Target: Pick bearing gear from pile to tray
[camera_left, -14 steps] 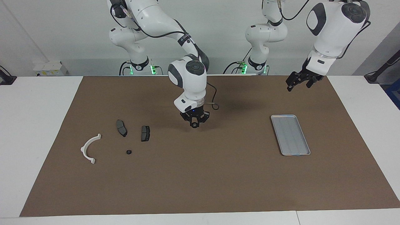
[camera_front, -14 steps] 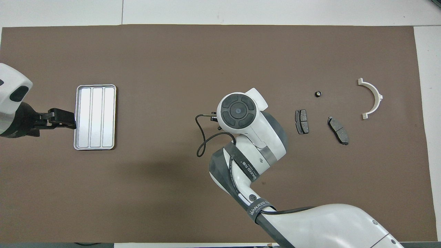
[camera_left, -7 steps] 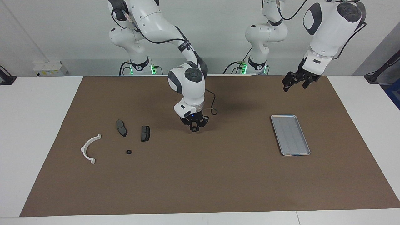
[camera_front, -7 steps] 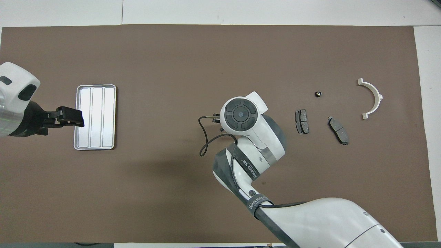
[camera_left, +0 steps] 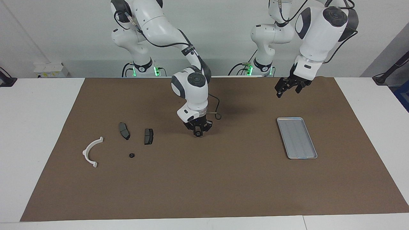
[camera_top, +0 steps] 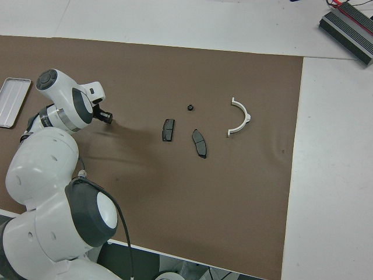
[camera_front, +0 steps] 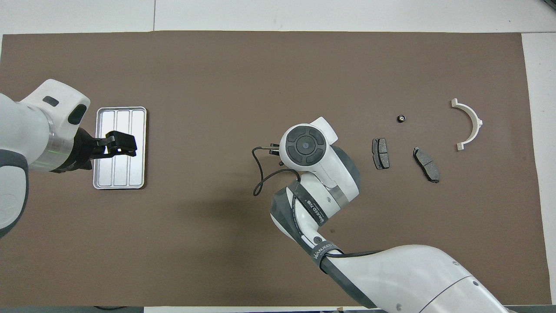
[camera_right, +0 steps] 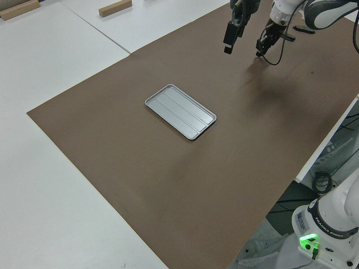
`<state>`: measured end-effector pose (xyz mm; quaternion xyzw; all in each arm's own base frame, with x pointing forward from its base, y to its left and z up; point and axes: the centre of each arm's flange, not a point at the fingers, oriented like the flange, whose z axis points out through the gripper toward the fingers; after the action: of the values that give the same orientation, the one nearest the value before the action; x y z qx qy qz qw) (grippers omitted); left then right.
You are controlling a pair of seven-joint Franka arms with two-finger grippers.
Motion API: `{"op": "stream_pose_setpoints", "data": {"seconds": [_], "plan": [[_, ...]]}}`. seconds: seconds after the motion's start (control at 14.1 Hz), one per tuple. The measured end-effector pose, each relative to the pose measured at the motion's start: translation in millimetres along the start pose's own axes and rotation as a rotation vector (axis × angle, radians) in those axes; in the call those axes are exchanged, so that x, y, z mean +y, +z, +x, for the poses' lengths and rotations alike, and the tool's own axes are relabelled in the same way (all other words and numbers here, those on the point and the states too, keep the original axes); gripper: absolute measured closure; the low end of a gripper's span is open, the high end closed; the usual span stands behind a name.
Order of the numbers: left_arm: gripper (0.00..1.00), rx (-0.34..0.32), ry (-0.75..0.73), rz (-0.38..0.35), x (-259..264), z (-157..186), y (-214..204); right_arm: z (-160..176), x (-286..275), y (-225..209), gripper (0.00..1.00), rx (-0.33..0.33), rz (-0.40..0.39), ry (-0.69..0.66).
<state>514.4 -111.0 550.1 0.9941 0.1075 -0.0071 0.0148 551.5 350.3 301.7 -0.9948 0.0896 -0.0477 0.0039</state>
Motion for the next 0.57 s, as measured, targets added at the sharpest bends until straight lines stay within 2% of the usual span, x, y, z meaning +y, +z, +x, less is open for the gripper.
{"op": "stream_pose_setpoints", "data": {"seconds": [0.21, 0.28, 0.57], "plan": [[0.0, -0.002, -0.005, 0.001, 0, 1, 2, 2, 4, 5, 0.65, 0.003, 0.003, 0.007], [0.0, -0.001, -0.006, 0.0, 0, 1, 2, 4, 7, 5, 0.59, 0.002, 0.003, 0.011], [0.0, 0.002, -0.006, -0.001, 1, 1, 5, 9, 11, 5, 0.19, 0.004, 0.003, 0.022]]}}
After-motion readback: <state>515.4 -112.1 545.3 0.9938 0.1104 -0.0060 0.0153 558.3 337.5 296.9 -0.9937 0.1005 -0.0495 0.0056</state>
